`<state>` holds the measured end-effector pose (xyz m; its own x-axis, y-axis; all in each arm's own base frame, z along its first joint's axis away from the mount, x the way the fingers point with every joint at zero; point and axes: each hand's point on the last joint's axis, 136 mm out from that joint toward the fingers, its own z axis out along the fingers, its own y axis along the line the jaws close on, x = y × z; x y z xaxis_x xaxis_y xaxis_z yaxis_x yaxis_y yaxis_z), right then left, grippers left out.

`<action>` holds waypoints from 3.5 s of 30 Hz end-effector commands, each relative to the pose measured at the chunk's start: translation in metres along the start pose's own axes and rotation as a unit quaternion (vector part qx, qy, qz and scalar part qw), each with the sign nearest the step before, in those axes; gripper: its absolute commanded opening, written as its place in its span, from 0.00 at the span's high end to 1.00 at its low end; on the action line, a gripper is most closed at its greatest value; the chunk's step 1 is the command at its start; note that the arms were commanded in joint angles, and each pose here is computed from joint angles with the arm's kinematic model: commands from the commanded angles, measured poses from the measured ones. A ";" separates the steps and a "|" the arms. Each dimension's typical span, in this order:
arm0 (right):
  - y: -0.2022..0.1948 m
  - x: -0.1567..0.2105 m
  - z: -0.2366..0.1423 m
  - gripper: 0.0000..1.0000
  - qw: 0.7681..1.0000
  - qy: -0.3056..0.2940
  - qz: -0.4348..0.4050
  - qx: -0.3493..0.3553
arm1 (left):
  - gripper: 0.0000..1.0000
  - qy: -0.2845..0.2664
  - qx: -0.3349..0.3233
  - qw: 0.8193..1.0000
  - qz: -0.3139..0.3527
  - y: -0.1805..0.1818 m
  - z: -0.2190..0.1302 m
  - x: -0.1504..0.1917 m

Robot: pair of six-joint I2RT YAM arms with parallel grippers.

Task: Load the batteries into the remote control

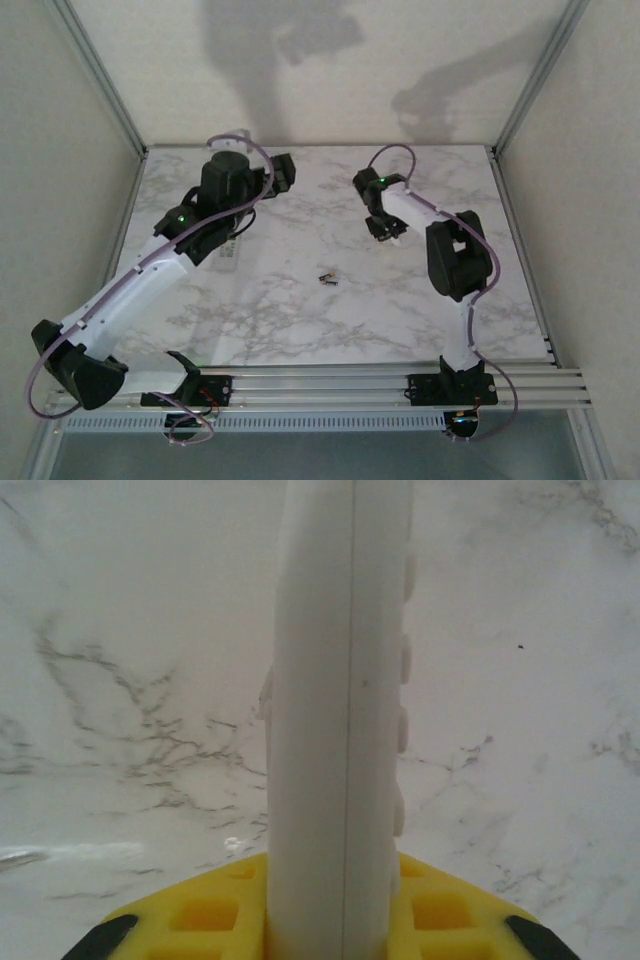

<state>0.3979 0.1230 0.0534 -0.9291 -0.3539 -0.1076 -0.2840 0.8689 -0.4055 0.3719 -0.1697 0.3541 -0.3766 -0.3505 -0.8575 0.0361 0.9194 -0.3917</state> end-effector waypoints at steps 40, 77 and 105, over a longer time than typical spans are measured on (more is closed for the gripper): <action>-0.004 0.009 -0.185 0.32 0.891 -0.242 0.208 -0.322 | 0.00 0.113 -0.105 0.988 -0.015 0.091 0.039 0.079; -0.021 0.083 -0.220 0.08 0.795 -0.303 0.274 -0.449 | 0.38 0.419 -0.224 0.879 0.033 0.248 0.118 0.258; 0.026 -0.015 -0.455 0.04 0.560 -0.426 0.049 -0.709 | 0.75 0.113 0.580 0.782 -0.201 -0.179 -0.053 -0.055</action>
<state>0.3116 0.3047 0.4150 -0.7168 0.1936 -0.6698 -0.6372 0.2080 0.7421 0.3587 -0.3005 0.4510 -0.7135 -0.4161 -0.5638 0.5969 0.0606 -0.8000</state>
